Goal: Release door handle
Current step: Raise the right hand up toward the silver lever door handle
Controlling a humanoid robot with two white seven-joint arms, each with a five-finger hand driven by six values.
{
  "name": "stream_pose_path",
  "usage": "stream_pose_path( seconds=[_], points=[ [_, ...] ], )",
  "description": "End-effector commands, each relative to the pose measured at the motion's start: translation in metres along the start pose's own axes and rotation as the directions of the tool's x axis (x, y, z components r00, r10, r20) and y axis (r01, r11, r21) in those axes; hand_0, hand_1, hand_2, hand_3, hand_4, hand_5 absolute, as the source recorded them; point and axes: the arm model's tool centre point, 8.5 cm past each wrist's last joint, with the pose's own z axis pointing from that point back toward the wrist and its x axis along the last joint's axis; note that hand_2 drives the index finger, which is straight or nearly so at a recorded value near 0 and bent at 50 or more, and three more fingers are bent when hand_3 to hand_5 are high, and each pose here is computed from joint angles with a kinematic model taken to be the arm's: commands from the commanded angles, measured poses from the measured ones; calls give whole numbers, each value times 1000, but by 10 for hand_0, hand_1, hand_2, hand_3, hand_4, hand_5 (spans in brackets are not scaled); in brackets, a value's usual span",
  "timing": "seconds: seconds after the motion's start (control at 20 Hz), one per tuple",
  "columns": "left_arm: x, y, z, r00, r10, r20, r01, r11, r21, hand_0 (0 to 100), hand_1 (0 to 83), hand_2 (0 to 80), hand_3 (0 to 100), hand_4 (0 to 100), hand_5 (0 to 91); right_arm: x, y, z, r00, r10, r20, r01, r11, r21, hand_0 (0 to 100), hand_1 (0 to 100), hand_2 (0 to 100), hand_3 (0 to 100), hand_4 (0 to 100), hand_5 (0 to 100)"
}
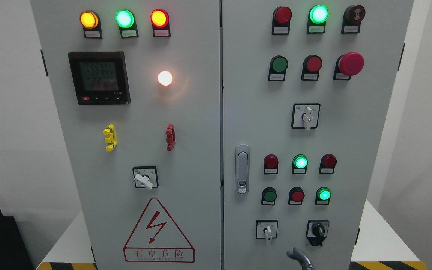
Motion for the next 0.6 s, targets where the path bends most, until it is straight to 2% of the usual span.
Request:
stream_pose_path(
  seconds=[0.0,0.1,0.15,0.2,0.35,0.45,0.55],
  points=[
    [-6,1,1,1000,13,-16,-13,1000,5,120,389,0,0,0,0,14,22,-29,938,331,103,-330,944,-26,356,252,0,748,682,726],
    [-5,0,1,1000,12,-13,-12,1000,3,120,389,0,0,0,0,17,27,-45,895,428,123,-419,903,-98,336,256,0,827,801,867],
    [-5,1,1,1000,13,-14,-12,1000,5,120,389,0,0,0,0,20,32,-53,868,476,139,-462,878,-121,331,256,0,843,823,894],
    [-6,0,1,1000,13,-16,-13,1000,3,120,389,0,0,0,0,25,39,-61,848,506,155,-490,861,-133,315,254,0,907,898,962],
    [-5,1,1,1000,13,-14,-13,1000,5,120,389,0,0,0,0,32,51,-72,784,595,176,-573,803,-163,293,247,0,947,918,986],
    [-6,1,1,1000,13,-16,-13,1000,5,120,389,0,0,0,0,35,63,-71,736,649,195,-630,761,-153,289,242,0,953,916,989],
    [-6,0,1,1000,13,-16,-13,1000,3,120,389,0,0,0,0,31,69,-72,717,677,167,-663,736,-137,289,235,0,955,919,992]
  ],
)
